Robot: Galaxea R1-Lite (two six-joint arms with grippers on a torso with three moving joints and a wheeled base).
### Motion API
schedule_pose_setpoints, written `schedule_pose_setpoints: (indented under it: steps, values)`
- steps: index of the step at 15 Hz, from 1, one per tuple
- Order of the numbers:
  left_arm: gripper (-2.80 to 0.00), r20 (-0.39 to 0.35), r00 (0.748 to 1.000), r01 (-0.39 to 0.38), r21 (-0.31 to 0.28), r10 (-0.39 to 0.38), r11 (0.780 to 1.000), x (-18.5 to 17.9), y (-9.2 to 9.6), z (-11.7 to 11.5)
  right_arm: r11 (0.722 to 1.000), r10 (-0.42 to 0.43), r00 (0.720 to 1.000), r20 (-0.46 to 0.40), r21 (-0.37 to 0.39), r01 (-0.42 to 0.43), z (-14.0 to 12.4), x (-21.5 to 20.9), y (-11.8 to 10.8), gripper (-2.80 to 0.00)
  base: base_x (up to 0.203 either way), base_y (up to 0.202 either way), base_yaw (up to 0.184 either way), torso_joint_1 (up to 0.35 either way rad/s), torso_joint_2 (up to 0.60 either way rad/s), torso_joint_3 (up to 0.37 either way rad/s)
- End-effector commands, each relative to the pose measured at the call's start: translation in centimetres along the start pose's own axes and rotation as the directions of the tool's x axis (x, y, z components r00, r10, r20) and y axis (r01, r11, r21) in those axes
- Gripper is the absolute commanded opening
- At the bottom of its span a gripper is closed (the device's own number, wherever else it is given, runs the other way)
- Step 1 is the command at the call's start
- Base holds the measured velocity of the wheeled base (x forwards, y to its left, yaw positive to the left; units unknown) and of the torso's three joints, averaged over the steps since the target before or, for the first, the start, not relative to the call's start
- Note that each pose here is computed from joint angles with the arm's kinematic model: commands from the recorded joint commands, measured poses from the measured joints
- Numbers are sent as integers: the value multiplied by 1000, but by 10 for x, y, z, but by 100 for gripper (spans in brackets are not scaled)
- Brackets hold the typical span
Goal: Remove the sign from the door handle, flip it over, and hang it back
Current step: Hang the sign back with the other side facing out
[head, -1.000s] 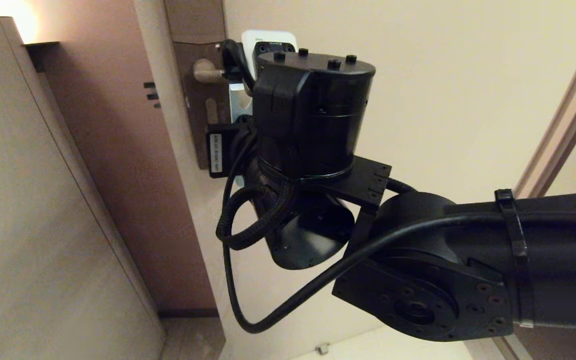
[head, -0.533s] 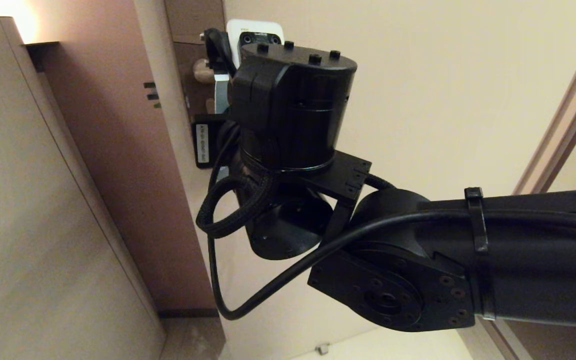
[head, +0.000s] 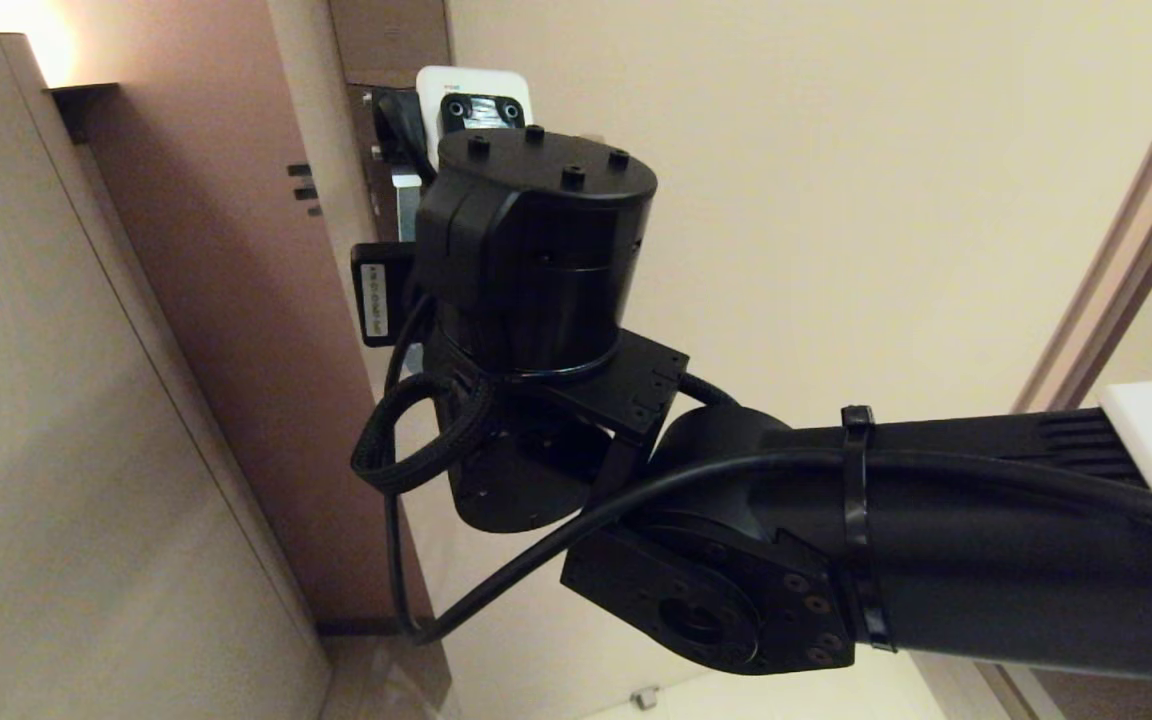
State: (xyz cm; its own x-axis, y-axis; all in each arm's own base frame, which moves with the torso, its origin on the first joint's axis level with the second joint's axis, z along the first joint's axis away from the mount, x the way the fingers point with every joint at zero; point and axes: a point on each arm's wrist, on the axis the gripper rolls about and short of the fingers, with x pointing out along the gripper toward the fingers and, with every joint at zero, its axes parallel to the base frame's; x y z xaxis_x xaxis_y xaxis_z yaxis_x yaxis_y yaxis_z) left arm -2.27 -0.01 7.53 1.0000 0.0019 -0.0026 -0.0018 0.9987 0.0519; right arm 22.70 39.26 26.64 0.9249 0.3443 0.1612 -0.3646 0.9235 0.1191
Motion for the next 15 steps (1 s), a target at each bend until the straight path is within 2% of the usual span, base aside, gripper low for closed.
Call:
schedule_pose_setpoints:
  steps: [1,9,15]
  values:
    - [-280,-1,1000,0,0,0,1000,0,0,0,1000,-4,1000,-4,-8,4,-8,4,3,-280,0,0,0,0,0,0]
    - [-280,-1,1000,-1,1,1,1000,0,0,0,1000,6,1000,-2,-26,-6,-22,12,11,-280,0,0,0,0,0,0]
    - [-280,-1,1000,0,0,0,1000,0,0,0,1000,10,1000,27,-1,-10,-19,16,17,-280,0,0,0,0,0,0]
